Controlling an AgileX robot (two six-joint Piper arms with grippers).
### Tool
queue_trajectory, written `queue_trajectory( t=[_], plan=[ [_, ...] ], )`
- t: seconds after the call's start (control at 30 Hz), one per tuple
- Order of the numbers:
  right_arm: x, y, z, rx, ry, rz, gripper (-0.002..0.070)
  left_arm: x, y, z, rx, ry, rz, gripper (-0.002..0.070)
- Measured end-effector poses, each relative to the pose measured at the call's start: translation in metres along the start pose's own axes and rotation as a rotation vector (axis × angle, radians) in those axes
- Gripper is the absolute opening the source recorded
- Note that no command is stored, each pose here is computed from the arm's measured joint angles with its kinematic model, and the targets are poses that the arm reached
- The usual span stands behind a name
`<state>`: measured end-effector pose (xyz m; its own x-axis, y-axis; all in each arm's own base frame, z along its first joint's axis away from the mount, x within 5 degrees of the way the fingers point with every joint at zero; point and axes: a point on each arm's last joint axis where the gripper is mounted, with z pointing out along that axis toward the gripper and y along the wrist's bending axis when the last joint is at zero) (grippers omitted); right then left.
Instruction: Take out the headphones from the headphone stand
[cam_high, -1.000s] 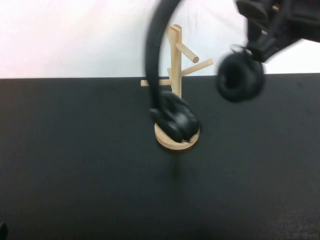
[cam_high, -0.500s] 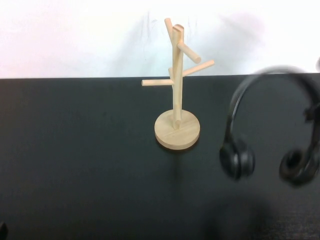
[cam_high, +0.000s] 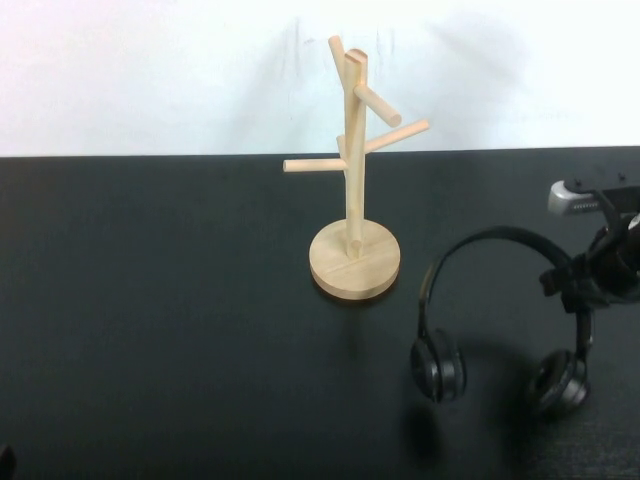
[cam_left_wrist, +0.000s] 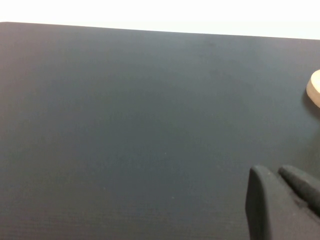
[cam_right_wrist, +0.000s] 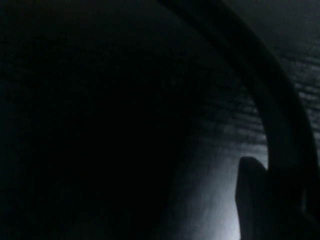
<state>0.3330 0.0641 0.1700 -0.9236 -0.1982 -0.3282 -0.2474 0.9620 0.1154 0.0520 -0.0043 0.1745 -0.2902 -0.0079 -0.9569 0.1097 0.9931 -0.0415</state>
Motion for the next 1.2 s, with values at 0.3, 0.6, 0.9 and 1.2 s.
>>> queue_trajectory(
  t=[0.3,0.6,0.9,1.2],
  plan=[
    [-0.009,-0.003,0.009,0.013,-0.025,0.002,0.0065,0.0,0.0,0.0,0.0,0.0,0.0,0.0002],
    [-0.009,-0.004,0.016,0.011,-0.021,0.009,0.0204,0.0,0.0,0.0,0.0,0.0,0.0,0.0002],
    [-0.008,0.002,-0.014,-0.007,-0.037,0.001,0.0292,0.0,0.0,0.0,0.0,0.0,0.0,0.0002],
    [0.005,0.018,-0.097,-0.037,-0.108,-0.043,0.0069,0.0,0.0,0.0,0.0,0.0,0.0,0.0002]
  ],
)
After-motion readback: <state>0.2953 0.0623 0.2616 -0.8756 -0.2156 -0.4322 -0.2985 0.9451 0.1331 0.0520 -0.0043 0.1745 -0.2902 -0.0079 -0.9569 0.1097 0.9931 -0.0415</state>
